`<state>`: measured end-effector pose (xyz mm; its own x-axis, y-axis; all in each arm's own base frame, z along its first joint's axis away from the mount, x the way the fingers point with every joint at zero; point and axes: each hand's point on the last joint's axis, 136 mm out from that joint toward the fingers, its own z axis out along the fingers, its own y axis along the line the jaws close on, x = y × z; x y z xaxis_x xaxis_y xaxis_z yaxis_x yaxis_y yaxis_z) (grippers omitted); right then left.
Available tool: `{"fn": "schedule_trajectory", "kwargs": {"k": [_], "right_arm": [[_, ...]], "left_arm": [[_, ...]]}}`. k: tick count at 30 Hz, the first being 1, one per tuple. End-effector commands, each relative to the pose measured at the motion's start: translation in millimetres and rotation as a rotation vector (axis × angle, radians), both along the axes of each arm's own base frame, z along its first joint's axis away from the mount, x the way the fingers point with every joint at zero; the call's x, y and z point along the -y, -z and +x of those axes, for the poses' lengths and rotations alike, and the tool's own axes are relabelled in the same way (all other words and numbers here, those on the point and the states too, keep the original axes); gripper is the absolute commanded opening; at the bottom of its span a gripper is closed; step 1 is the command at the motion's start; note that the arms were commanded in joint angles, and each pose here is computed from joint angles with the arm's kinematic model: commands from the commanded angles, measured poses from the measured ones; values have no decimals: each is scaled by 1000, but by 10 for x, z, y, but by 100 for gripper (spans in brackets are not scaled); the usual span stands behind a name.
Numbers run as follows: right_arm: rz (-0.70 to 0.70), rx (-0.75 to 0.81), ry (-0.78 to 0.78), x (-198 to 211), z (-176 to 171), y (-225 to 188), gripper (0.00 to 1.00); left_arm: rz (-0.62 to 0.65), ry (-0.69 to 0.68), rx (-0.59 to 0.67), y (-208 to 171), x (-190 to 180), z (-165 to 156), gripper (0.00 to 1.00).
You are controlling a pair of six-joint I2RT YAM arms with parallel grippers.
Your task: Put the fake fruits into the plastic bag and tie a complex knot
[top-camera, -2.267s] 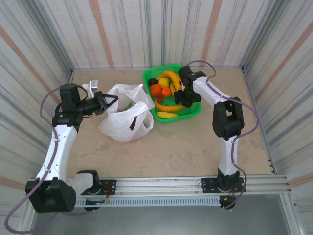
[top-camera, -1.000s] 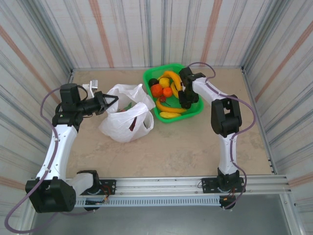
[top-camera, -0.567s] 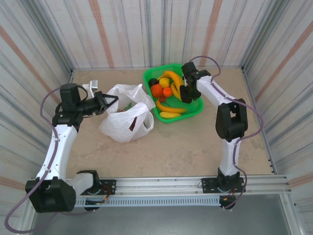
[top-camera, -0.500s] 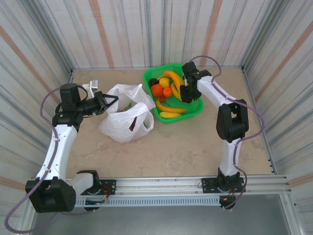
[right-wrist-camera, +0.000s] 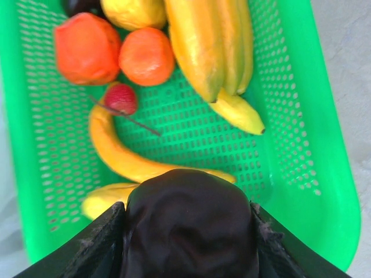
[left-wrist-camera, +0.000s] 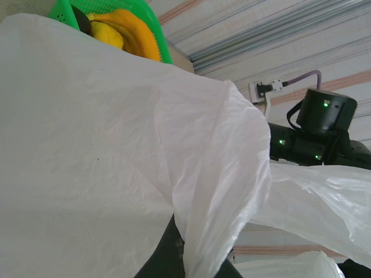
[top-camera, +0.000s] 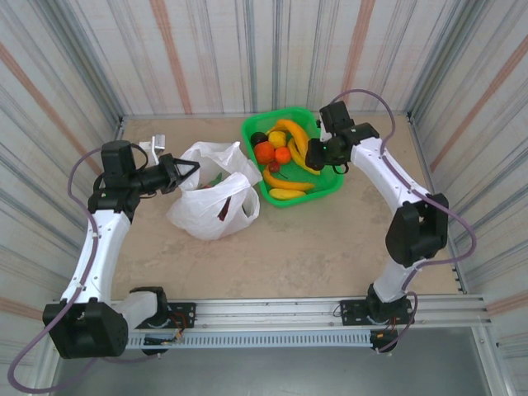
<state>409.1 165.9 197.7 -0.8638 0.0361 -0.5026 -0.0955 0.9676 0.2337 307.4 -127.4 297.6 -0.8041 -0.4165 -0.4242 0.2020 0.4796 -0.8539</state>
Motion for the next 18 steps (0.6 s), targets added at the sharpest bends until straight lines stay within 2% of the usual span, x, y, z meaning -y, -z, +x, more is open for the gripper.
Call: {"fn": "schedule_trajectory", "kwargs": {"k": [1, 18], "right_arm": [[120, 20, -21, -238, -210, -196, 54], [354, 56, -280, -1152, -1154, -694, 54]], "left_arm": [[0, 1, 22, -68, -11, -22, 0], [-2, 6, 22, -51, -5, 3, 0]]}}
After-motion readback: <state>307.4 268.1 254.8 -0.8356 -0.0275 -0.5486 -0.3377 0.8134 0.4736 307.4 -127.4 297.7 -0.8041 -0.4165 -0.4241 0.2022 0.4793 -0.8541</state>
